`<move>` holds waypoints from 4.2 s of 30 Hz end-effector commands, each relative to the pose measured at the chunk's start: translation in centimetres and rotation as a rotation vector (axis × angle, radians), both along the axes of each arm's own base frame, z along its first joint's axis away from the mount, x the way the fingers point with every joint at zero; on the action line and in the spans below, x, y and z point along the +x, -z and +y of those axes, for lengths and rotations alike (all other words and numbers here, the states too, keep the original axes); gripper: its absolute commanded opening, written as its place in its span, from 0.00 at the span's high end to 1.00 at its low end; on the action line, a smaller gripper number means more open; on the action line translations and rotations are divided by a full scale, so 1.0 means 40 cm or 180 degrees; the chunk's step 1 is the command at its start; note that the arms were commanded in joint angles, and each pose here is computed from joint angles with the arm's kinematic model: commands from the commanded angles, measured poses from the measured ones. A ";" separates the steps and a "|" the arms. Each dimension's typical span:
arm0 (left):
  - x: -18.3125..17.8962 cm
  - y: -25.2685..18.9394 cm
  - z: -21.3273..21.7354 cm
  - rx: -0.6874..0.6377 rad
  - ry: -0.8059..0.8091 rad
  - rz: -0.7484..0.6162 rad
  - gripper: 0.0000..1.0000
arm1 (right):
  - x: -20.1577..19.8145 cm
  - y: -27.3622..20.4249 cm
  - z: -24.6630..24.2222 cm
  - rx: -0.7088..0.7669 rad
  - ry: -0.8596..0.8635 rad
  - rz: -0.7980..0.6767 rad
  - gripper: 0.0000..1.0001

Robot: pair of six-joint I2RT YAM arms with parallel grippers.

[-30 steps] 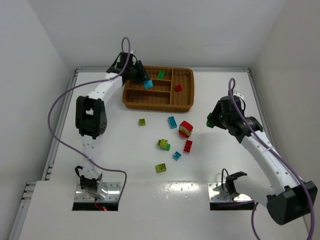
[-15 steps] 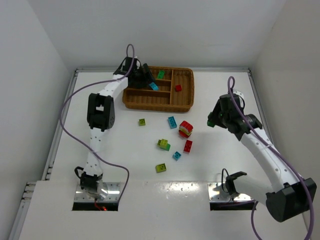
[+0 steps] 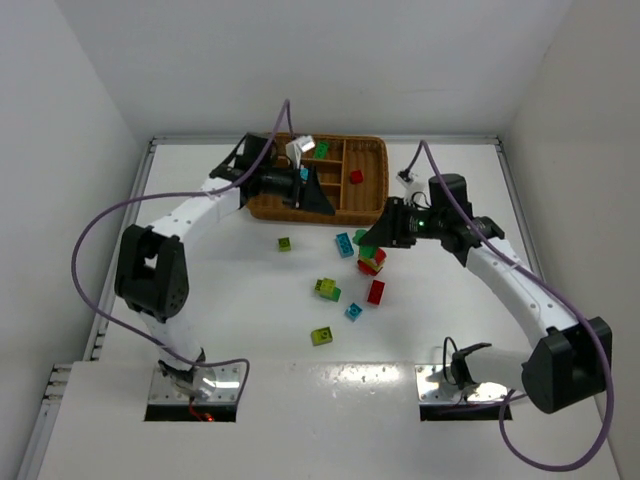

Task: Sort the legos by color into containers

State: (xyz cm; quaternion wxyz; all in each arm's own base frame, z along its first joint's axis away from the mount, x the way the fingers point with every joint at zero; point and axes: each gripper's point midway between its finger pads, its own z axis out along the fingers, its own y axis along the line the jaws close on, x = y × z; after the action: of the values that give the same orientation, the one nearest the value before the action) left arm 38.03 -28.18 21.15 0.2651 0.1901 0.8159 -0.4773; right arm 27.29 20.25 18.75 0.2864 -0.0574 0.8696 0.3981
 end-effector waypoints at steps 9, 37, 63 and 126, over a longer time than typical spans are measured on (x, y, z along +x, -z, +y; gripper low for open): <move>-0.289 -0.071 -0.080 -0.0742 0.1616 -0.0235 0.16 | -0.083 -0.151 0.103 0.0888 -0.1230 -0.0427 0.91; -0.433 -0.177 -0.143 -0.1237 0.2556 -0.0594 0.33 | -0.097 -0.108 0.130 0.0768 -0.1306 -0.0211 0.89; -0.356 -0.151 -0.087 -0.1122 0.2165 -0.0557 1.00 | -0.137 -0.042 0.081 0.0634 -0.1057 -0.0079 0.86; 0.523 -0.068 0.066 -0.0344 -0.1750 -0.0418 0.17 | 0.037 -0.005 -0.010 -0.0378 0.0053 -0.0073 0.81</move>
State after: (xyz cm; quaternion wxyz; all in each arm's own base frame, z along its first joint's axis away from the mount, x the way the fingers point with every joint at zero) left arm 63.04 -21.94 12.93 0.4062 -0.1178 0.8355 -0.3508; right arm 28.77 15.99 14.87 0.2811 0.0039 0.9312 0.2321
